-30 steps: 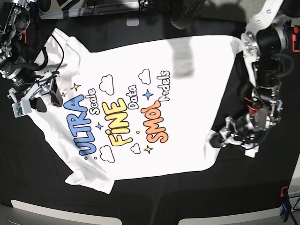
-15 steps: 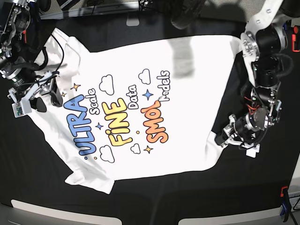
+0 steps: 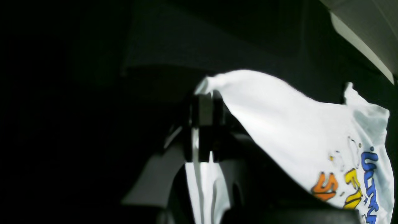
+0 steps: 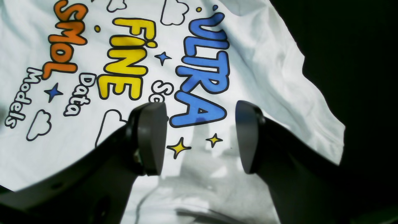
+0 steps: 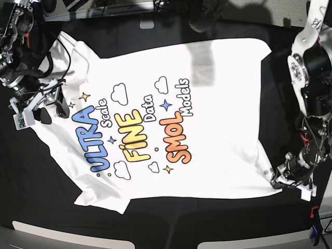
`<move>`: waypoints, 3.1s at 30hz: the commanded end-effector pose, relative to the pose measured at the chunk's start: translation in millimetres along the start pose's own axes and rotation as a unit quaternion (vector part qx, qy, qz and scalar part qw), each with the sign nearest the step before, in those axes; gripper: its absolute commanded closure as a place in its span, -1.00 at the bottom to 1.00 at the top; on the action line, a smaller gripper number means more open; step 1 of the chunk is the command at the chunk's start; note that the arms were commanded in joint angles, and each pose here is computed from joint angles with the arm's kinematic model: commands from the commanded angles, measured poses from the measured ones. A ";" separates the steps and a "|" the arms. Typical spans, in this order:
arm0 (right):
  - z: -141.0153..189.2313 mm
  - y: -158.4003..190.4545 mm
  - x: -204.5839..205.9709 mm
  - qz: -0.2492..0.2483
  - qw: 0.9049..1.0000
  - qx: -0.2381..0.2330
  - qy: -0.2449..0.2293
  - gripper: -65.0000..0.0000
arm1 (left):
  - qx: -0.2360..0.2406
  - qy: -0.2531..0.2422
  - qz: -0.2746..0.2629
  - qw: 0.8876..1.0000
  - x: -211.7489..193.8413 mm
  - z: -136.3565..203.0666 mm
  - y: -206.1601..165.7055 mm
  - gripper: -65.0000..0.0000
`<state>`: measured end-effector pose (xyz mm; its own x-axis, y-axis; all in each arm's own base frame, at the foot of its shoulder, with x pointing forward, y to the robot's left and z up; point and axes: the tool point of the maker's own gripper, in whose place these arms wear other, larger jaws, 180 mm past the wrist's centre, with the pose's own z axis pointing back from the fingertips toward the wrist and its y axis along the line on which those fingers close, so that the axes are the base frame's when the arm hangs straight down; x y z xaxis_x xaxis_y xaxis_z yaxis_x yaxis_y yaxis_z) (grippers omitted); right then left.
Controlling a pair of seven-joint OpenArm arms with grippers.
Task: Layout the t-shirt on the table in an organized manner, then fold the t-shirt properly
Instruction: 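Grasp the hem corner with the left gripper and pull it outward, then move both grippers to the shirt's shoulder corners and grasp them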
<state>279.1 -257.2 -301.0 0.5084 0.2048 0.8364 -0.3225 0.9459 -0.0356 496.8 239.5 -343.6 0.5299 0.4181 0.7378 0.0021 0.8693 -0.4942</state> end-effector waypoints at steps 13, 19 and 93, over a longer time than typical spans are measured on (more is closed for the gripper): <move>3.5 -2.8 15.5 0.012 1.000 -0.001 -0.022 -0.05 | 0.002 -0.068 -0.240 0.968 30.2 -17.4 -36.8 1.00; 3.5 -2.7 15.6 0.012 1.000 -0.001 -0.023 -0.05 | 0.076 -0.053 -0.330 0.939 24.4 -25.8 -26.4 1.00; 141.7 26.5 -120.0 0.307 0.890 -0.037 0.335 -0.04 | 0.016 0.087 -0.380 0.921 -198.2 209.6 -113.2 0.32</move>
<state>91.8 -295.3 -329.7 0.6406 0.7589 0.1170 -0.6599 0.6220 -0.4214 209.4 114.2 -347.7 0.5420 -0.3690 0.7550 0.4113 0.9000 0.1446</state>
